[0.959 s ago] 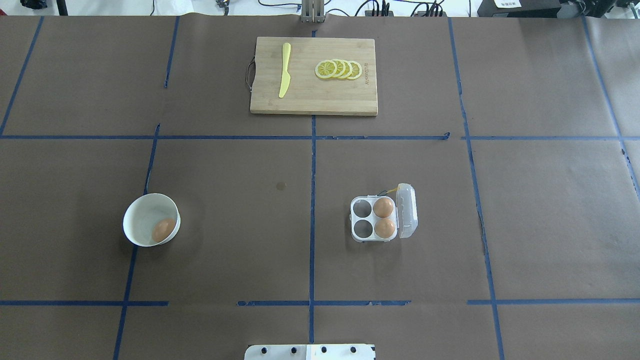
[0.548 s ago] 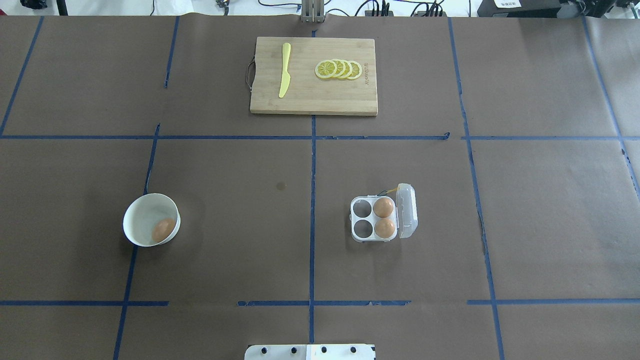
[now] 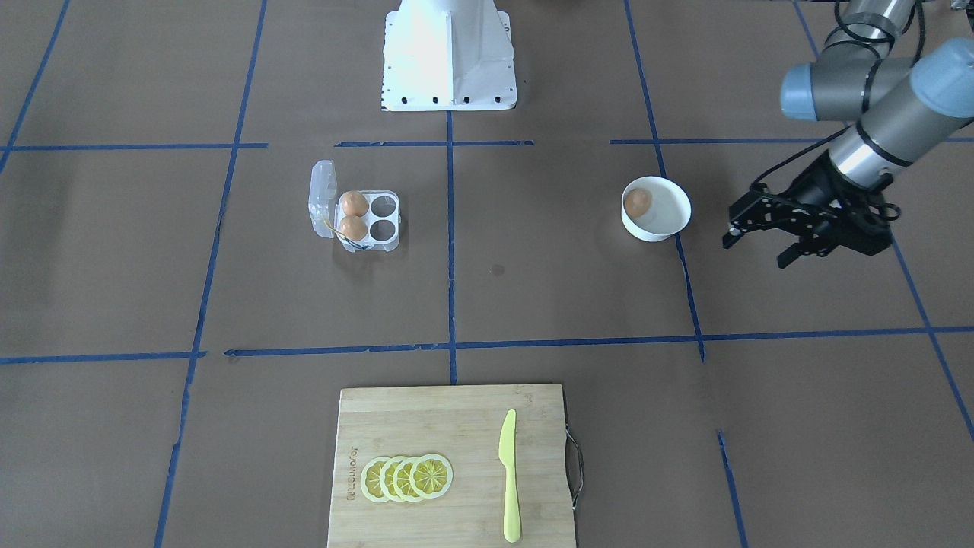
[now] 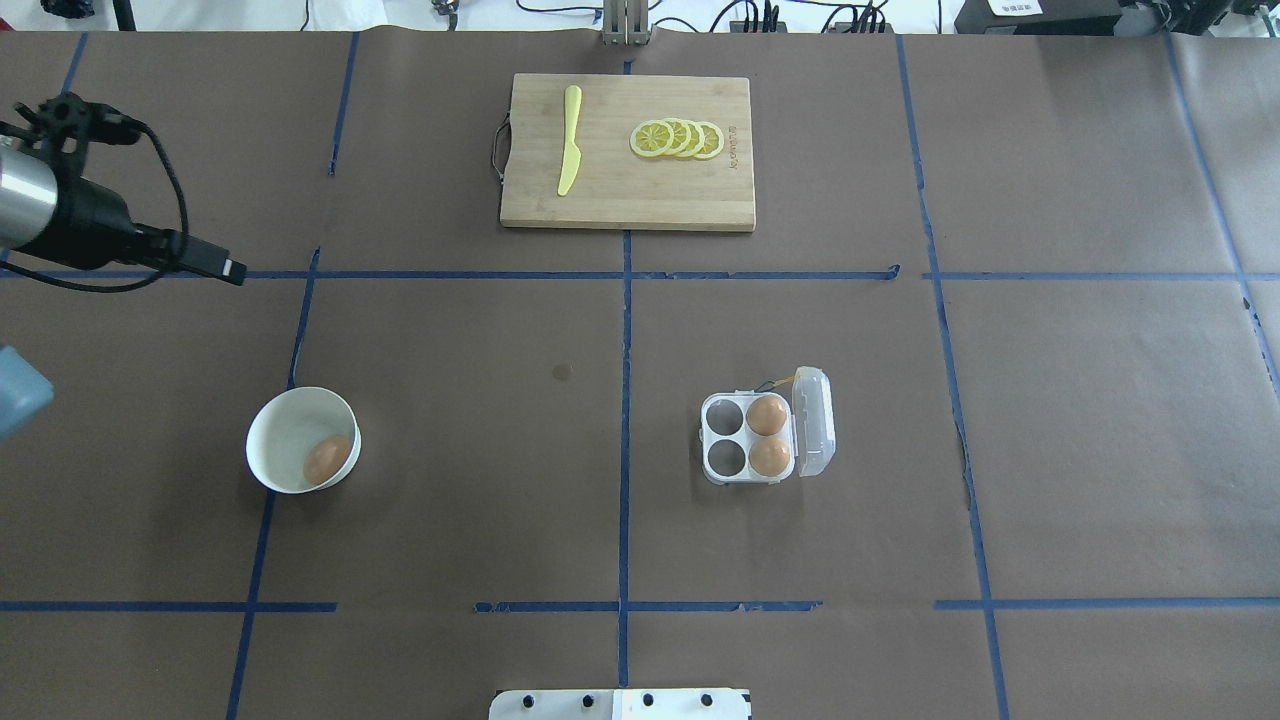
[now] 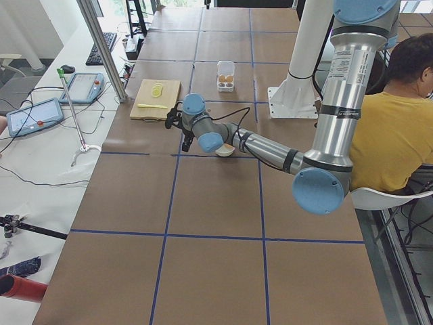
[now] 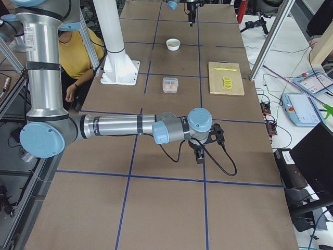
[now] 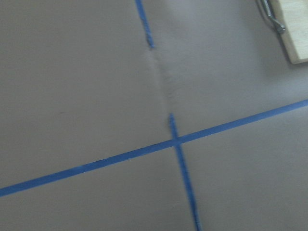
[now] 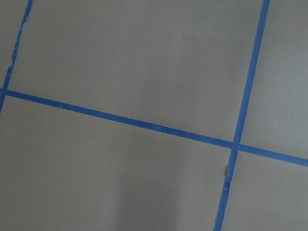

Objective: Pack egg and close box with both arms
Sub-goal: 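Move the left gripper over the white bowl holding the brown egg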

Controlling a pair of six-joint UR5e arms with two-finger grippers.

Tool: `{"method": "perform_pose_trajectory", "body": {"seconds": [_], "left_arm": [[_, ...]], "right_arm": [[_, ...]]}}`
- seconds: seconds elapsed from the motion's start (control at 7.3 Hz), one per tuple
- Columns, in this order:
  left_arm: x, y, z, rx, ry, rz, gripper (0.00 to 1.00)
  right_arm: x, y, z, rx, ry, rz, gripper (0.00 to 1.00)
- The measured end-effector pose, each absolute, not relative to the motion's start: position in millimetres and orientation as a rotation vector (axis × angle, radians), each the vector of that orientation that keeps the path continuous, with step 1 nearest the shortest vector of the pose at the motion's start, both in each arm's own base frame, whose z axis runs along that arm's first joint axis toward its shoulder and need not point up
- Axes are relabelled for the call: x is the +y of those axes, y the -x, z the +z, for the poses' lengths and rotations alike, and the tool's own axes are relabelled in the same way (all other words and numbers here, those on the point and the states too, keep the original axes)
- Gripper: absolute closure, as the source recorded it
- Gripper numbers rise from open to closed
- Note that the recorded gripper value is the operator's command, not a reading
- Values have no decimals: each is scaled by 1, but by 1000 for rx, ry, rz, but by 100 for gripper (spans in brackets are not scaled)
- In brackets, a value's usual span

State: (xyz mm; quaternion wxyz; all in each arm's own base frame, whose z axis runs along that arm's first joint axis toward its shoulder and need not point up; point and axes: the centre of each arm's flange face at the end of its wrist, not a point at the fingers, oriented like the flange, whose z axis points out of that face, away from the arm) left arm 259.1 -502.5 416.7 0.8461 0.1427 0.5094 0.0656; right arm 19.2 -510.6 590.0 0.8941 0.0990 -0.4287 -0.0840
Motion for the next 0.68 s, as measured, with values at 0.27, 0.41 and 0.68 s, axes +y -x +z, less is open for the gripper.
{"method": "perform_pose_trajectory", "body": {"seconds": [0.27,0.41,0.68], "left_arm": [[-486,-280,406,1119,-257,153,17],[-475,-282,413,1146,-213,181,18],[-453,-283,429,1196,-153,234,18]], "right_arm": [[-510,-19,585,-891,-216,-180,0],[-510,-19,584,-891,-218,-181,0],[-510,-19,584,-890,-218,-180,0]]}}
